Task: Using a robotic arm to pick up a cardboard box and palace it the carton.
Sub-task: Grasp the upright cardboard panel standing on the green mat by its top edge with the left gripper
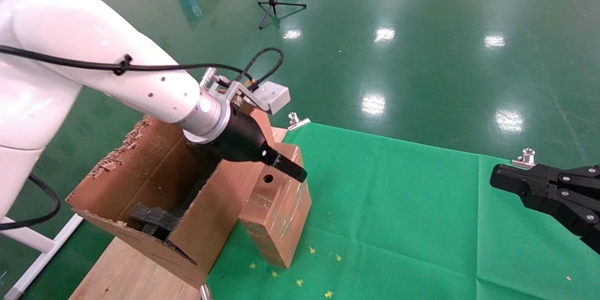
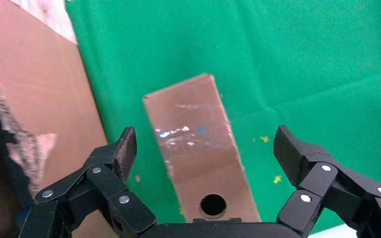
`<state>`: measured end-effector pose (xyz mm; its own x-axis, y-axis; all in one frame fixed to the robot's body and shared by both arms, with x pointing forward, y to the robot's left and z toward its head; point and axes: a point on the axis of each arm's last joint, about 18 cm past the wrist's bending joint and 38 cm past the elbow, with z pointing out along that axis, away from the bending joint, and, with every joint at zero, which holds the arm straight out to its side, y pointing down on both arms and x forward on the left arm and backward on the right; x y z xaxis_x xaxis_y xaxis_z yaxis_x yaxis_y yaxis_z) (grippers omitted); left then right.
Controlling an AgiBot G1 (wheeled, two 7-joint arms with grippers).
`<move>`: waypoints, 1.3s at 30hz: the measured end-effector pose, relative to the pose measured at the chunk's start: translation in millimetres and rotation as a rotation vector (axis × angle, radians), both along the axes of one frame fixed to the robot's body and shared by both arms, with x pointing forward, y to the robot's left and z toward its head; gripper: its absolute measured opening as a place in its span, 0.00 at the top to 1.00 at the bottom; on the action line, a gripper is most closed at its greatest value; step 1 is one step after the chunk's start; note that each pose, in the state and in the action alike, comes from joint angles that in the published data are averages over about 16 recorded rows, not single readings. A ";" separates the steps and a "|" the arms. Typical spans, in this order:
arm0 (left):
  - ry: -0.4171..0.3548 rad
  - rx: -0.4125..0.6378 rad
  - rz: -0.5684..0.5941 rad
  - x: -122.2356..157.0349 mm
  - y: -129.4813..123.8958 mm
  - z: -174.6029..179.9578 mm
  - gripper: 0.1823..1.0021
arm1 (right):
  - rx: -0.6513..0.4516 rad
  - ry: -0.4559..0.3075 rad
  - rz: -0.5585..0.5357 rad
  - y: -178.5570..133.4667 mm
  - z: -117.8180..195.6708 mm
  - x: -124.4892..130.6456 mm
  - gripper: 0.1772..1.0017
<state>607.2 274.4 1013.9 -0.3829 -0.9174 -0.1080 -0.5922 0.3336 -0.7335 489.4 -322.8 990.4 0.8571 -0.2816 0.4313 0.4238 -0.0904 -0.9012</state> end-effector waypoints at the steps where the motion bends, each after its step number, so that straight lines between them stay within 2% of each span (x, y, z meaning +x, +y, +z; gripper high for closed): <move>1: 0.007 0.000 0.001 0.8 -0.9 -1.9 0.00 | 0.000 0.000 0.000 0.0 0.0 0.0 0.98; 14: 0.066 -0.014 0.023 8.2 -2.8 -15.8 0.00 | 0.000 0.000 0.000 -0.1 0.0 0.1 0.98; 24: 0.069 -0.017 0.023 8.2 -3.0 -16.2 0.02 | 0.000 0.000 0.000 -0.1 0.0 0.1 0.92; 30: 0.065 -0.016 0.020 7.8 -3.3 -15.6 0.06 | 0.000 0.000 0.000 -0.1 0.0 0.1 0.82; 39: 0.061 -0.015 0.018 7.6 -3.5 -15.0 0.22 | 0.000 0.000 0.000 -0.1 0.0 0.1 0.59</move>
